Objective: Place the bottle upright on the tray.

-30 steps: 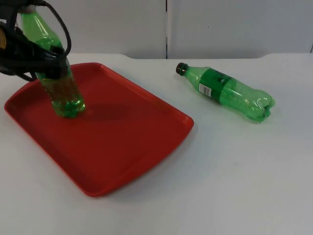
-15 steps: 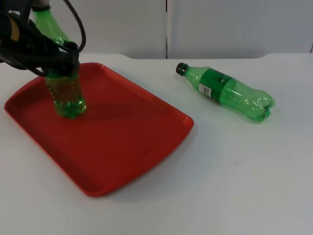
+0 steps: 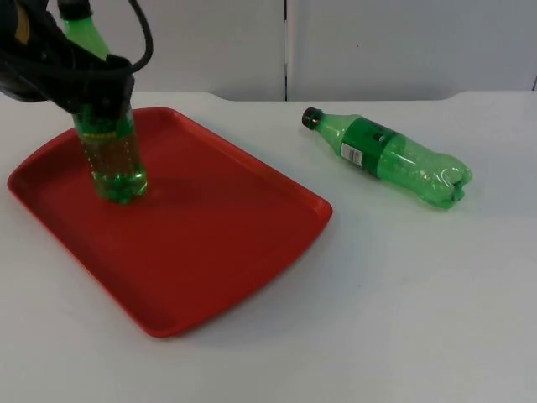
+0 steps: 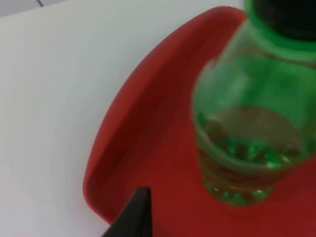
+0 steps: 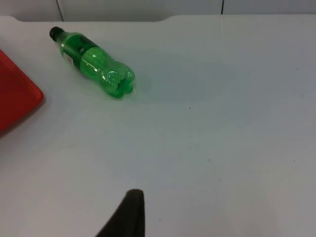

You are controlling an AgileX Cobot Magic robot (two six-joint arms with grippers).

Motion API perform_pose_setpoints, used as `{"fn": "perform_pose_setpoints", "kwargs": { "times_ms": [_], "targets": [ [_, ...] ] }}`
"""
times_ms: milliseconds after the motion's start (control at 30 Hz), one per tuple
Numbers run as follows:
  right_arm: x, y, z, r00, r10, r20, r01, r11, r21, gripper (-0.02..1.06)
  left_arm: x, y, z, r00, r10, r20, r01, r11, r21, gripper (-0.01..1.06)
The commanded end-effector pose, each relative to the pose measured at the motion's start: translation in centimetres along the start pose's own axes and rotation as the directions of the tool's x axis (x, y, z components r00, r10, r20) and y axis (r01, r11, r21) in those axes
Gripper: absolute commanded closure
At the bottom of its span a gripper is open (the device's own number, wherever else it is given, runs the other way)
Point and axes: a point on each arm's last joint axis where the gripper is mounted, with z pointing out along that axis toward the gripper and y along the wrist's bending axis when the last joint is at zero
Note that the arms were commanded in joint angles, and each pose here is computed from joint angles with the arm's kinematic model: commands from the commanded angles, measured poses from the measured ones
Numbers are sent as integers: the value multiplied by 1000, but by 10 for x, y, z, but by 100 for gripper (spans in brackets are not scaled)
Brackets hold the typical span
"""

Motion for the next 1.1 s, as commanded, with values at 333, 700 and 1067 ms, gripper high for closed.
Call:
{"fn": "perform_pose_setpoints", "kwargs": {
  "times_ms": [333,700,1067],
  "targets": [
    [1,0,1,1000,-7,1,7,1000,5,0,-17,-15,-60,997,-38,60,30,992,119,0],
    [1,0,1,1000,-7,1,7,1000,5,0,-25,-7,-116,990,-54,131,33,987,157,0],
    [1,0,1,1000,-7,1,7,1000,5,0,26,-3,-144,979,-90,184,54,981,188,0]
  ]
}}
